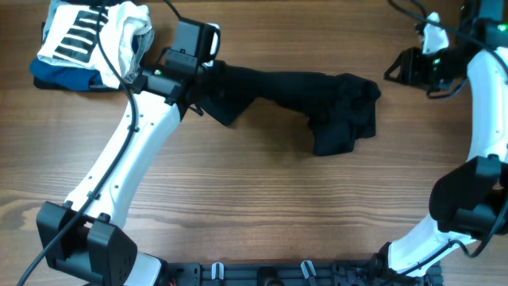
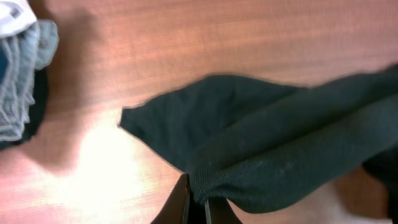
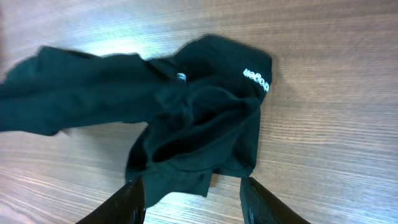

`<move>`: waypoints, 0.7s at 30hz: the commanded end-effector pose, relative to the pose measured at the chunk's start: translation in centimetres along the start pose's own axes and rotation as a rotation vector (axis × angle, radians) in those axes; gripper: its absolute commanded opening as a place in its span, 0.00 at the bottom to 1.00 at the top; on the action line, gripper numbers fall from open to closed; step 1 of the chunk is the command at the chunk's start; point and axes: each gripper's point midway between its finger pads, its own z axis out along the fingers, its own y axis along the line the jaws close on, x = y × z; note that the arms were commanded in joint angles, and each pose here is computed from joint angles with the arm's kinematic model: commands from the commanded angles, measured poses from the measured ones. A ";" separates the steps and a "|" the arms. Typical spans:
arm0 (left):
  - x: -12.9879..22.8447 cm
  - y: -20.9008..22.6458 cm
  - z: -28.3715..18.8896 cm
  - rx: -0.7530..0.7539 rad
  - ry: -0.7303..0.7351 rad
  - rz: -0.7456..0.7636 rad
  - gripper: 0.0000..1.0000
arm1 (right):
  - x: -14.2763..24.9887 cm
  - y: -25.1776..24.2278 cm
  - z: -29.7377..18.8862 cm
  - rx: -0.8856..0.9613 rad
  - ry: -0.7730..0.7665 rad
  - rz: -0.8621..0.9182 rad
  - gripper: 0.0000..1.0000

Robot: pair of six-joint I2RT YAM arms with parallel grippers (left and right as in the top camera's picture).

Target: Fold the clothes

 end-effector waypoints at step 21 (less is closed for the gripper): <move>-0.7 1.8 0.1 -0.028 -0.023 -0.047 0.04 | 2.3 1.5 12.2 0.029 0.013 0.253 0.54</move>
